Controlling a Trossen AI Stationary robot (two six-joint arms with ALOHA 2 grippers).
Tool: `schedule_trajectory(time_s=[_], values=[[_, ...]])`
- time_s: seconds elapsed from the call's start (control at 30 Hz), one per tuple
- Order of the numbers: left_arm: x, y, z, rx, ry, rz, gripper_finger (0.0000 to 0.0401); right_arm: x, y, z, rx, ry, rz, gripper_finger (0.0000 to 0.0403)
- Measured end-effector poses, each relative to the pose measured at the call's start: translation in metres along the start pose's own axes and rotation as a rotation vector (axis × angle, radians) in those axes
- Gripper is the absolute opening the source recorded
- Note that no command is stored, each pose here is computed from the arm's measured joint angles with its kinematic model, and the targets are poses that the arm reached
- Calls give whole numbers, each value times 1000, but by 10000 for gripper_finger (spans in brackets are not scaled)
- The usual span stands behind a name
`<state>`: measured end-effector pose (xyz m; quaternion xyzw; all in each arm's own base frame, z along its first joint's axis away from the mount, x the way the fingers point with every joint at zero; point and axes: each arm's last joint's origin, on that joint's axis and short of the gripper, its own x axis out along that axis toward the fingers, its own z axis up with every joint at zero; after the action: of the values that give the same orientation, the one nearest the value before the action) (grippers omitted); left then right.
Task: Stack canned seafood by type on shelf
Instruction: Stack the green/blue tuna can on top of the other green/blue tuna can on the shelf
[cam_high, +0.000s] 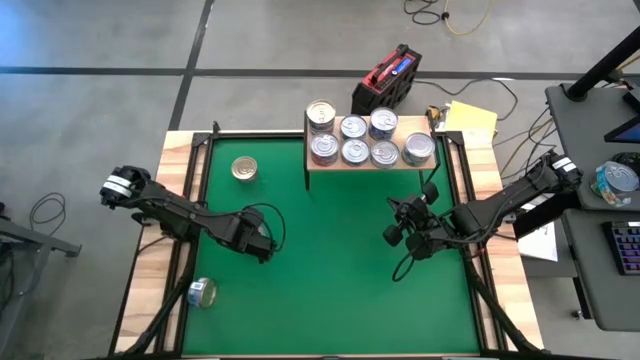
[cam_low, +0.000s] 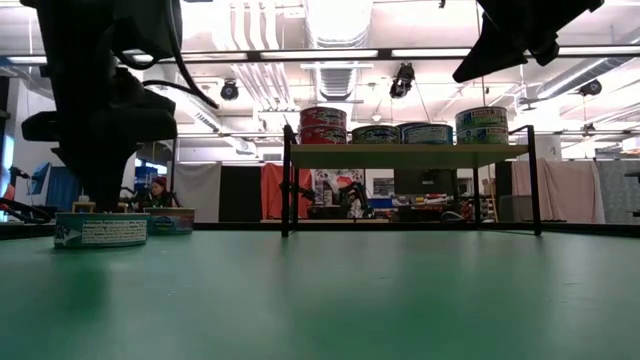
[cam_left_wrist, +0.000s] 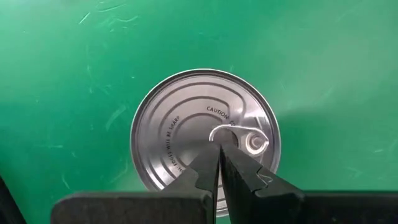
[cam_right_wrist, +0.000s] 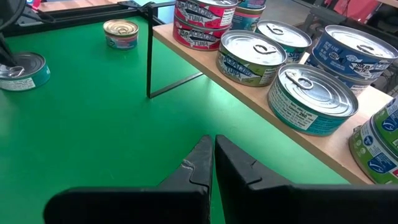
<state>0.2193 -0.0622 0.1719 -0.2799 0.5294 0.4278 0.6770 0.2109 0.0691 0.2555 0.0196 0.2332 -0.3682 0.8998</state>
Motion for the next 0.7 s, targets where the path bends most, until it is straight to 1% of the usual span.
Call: schedule_trajectory(time_s=[0.23,0.4,0.5,0.7], values=[[2,-4,-3,-8,20,-21,0,-2,1,-1,-4,3,12,9],[11,-14,-7,19,31,27,0,-4,3,-2,-11,1,25,9],[11,-26,-9,55,31,44,0,-6,3,-2,-14,0,32,9],[-3,-61,-8,126,46,-33,0,-8,4,-3,-16,-1,41,9]])
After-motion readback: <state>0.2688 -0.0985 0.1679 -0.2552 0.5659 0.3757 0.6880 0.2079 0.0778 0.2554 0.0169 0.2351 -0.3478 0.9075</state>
